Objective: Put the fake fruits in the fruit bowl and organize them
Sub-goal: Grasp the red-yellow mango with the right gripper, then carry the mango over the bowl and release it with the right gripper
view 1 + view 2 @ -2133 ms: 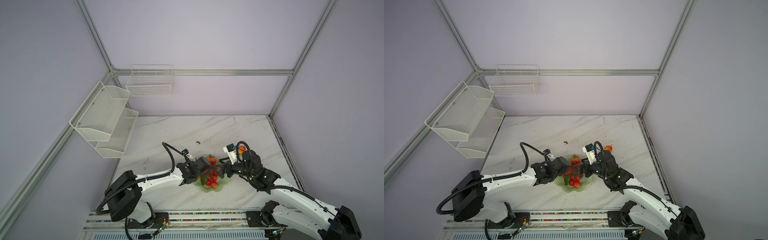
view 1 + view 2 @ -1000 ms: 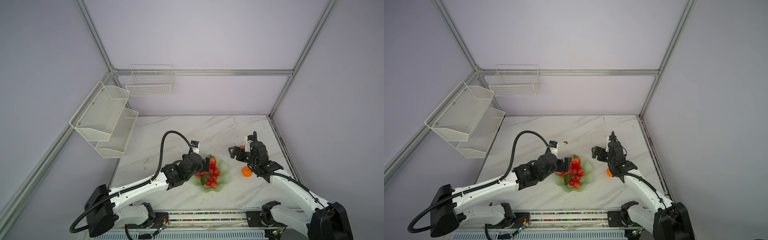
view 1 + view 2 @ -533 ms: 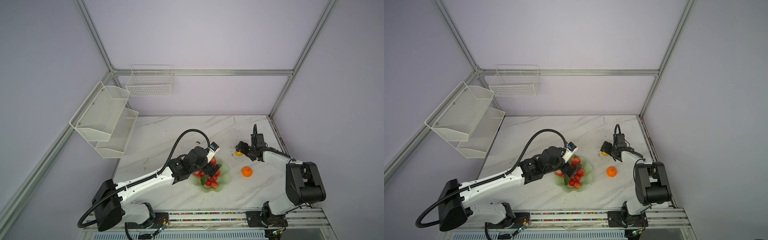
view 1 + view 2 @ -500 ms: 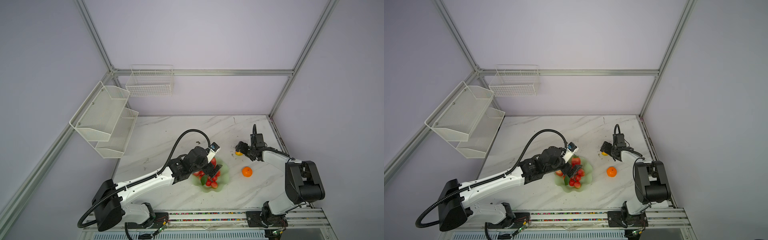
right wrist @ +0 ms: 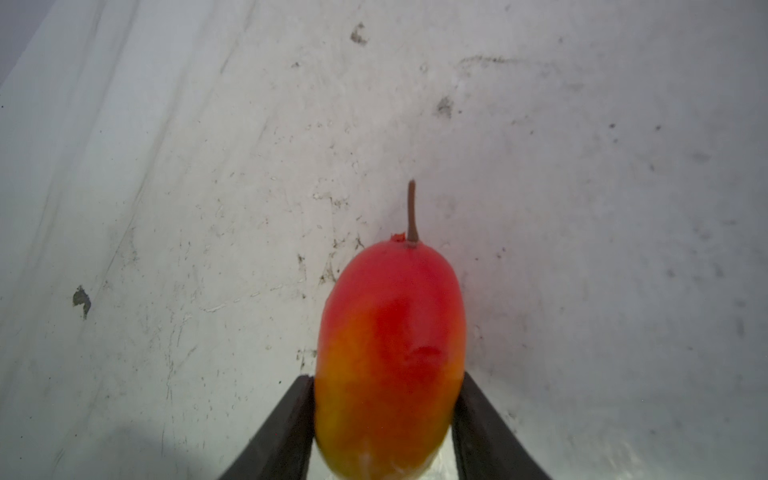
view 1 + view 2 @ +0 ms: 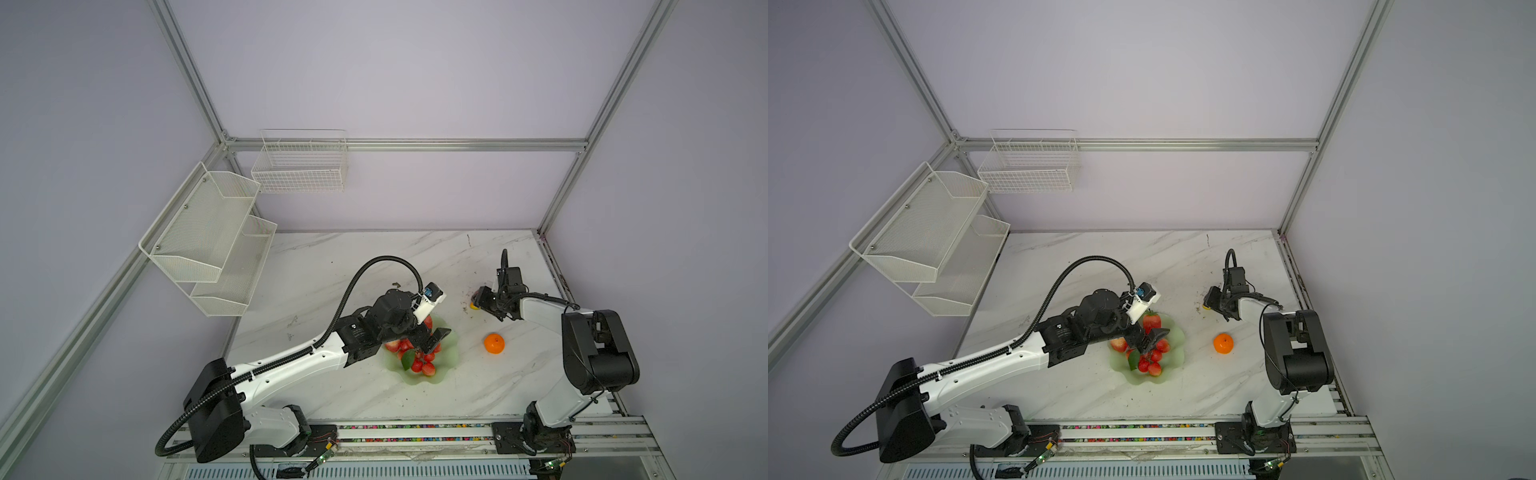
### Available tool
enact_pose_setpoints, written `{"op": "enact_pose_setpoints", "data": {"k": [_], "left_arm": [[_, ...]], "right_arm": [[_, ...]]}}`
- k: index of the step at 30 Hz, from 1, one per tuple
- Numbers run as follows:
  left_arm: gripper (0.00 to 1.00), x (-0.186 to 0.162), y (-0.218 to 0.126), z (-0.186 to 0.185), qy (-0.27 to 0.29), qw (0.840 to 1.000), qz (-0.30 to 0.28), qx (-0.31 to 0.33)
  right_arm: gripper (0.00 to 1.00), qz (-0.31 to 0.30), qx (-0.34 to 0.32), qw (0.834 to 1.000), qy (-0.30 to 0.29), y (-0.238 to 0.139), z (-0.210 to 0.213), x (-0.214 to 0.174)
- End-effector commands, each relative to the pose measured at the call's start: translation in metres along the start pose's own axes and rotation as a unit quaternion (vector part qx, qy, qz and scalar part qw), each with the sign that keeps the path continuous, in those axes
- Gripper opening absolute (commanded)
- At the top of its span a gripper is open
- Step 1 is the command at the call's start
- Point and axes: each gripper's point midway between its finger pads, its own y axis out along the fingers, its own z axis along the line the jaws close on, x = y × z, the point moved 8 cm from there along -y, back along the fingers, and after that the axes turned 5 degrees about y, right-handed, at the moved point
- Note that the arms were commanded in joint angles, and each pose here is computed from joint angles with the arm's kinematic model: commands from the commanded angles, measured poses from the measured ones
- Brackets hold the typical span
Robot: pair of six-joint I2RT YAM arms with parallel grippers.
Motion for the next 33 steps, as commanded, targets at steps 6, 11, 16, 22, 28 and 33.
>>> {"op": "enact_pose_setpoints", "data": {"k": [6, 11, 16, 22, 28, 33], "left_arm": [[1.0, 0.012, -0.006, 0.003, -0.004, 1.0, -0.027, 0.005], [1.0, 0.004, -0.006, 0.005, -0.018, 1.0, -0.017, 0.017], [0.99, -0.002, -0.01, 0.01, -0.032, 0.999, -0.002, 0.034], [0.99, -0.006, -0.019, 0.013, -0.046, 0.998, -0.005, 0.046], [0.99, -0.01, -0.022, 0.013, -0.055, 0.997, -0.001, 0.049], [0.99, -0.013, -0.02, 0.012, -0.06, 0.997, 0.004, 0.045]], "right_arm": [[0.44, -0.08, 0.111, 0.989, -0.055, -0.071, 0.033, -0.005], [0.43, -0.078, 0.174, 0.979, -0.073, -0.116, 0.052, -0.029], [0.43, -0.061, 0.221, 0.97, -0.082, -0.144, 0.074, -0.064], [0.43, -0.014, 0.246, 0.966, -0.078, -0.135, 0.08, -0.098], [0.43, 0.003, 0.233, 0.968, -0.094, -0.127, 0.083, -0.113], [0.44, 0.017, 0.198, 0.975, -0.1, -0.111, 0.079, -0.121]]}}
